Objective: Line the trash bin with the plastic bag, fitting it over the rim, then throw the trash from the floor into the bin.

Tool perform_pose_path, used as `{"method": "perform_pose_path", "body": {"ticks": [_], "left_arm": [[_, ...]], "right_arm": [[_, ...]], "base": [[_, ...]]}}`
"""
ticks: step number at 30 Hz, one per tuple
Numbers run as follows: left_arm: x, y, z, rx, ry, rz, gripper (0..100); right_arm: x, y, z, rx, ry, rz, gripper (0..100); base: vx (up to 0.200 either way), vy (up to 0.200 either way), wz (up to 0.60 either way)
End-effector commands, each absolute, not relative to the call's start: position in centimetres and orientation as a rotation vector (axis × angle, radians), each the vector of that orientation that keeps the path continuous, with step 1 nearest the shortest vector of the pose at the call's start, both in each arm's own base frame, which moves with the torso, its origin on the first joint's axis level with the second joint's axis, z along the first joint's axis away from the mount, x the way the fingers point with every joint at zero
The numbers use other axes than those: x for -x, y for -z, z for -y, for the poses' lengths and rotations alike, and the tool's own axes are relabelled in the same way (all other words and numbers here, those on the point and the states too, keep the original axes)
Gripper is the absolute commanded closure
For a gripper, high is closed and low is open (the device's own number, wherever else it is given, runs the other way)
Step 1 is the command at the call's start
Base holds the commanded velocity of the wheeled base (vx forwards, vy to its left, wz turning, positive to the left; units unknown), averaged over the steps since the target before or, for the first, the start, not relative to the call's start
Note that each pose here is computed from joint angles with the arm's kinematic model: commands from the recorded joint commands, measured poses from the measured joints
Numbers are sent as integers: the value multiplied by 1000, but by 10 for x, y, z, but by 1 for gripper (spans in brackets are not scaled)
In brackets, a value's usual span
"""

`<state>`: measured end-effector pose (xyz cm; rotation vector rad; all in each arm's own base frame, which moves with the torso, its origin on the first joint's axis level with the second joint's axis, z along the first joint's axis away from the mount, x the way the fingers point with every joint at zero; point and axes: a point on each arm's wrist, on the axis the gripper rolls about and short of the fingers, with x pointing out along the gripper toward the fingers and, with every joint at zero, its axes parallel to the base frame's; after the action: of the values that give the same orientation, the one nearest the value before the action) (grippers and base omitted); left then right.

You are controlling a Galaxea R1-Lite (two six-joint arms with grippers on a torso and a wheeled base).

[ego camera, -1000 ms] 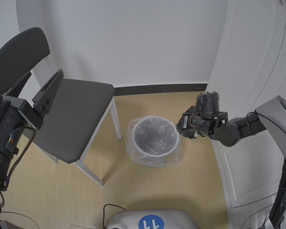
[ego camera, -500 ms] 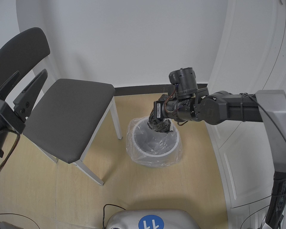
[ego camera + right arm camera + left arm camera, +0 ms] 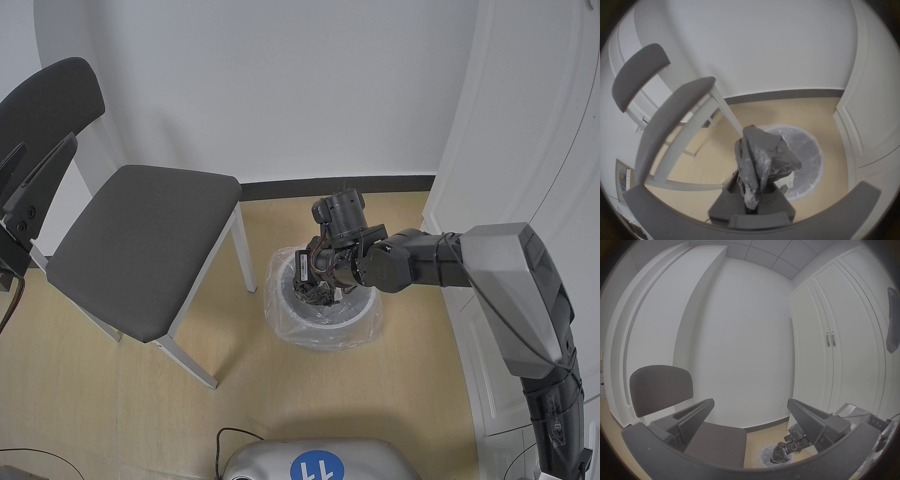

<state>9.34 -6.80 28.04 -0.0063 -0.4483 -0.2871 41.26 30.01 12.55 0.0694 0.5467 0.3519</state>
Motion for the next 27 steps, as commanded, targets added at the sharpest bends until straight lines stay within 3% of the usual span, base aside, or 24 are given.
{"method": "perform_pose_path", "body": {"ticks": [1, 10, 27], "left_arm": [[-95, -279, 69, 4, 289, 440, 0], [-96, -277, 70, 1, 290, 432, 0], [-99, -274, 73, -10, 304, 419, 0]], "right_arm": [[-429, -83, -296, -49, -312, -612, 100], [-448, -56, -276, -51, -258, -642, 100], [-462, -44, -278, -124, -268, -524, 100]], "base": [[0, 0, 0], [0, 0, 0], [0, 0, 0]]}}
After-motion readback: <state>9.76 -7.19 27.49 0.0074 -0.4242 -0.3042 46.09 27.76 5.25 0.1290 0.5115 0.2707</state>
